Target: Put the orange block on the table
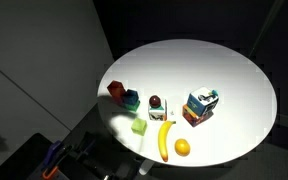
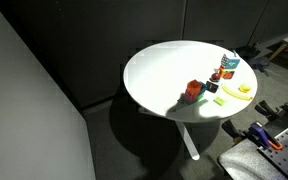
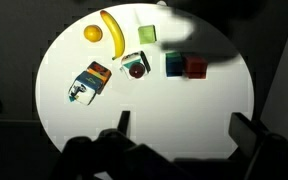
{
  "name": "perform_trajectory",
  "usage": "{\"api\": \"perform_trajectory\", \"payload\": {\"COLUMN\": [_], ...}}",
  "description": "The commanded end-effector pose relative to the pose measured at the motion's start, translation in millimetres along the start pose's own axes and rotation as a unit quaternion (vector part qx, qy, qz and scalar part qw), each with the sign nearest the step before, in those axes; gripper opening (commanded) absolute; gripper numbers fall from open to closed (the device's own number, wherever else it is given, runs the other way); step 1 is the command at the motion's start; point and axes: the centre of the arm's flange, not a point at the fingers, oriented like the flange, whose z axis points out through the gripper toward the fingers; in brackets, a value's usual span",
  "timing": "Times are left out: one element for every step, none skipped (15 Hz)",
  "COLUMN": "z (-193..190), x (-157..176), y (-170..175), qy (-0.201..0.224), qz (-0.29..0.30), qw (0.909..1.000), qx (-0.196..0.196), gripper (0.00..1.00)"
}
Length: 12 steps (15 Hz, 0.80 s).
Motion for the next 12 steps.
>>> {"api": "perform_trajectory", "payload": {"z": [13, 18, 23, 28, 33, 38, 43, 48, 53, 59, 65, 69], "x": [22, 28, 33, 38, 42, 47, 51, 54, 58, 61, 63, 64], "y": [-2, -3, -4, -5, -5, -6, -7, -8, -9, -10, -12, -13], "qy": [0.0, -0.002, -0.002, -0.004, -0.006, -0.008, -0.01, -0.012, -0.015, -0.022, -0.029, -0.038], "qz": [0.008, 0.008, 0.008, 0.007, 0.005, 0.004, 0.003, 0.001, -0.001, -0.006, -0.011, -0.016], "qw": [0.9999, 1.0, 1.0, 1.0, 1.0, 0.9999, 0.9999, 0.9998, 0.9996, 0.9992, 0.9987, 0.9979], "qx": [-0.007, -0.004, -0.002, 0.002, 0.006, 0.01, 0.014, 0.018, 0.023, 0.032, 0.041, 0.051], "gripper": [1.0, 1.0, 1.0, 1.0, 1.0, 1.0, 1.0, 1.0, 1.0, 1.0, 1.0, 1.0]}}
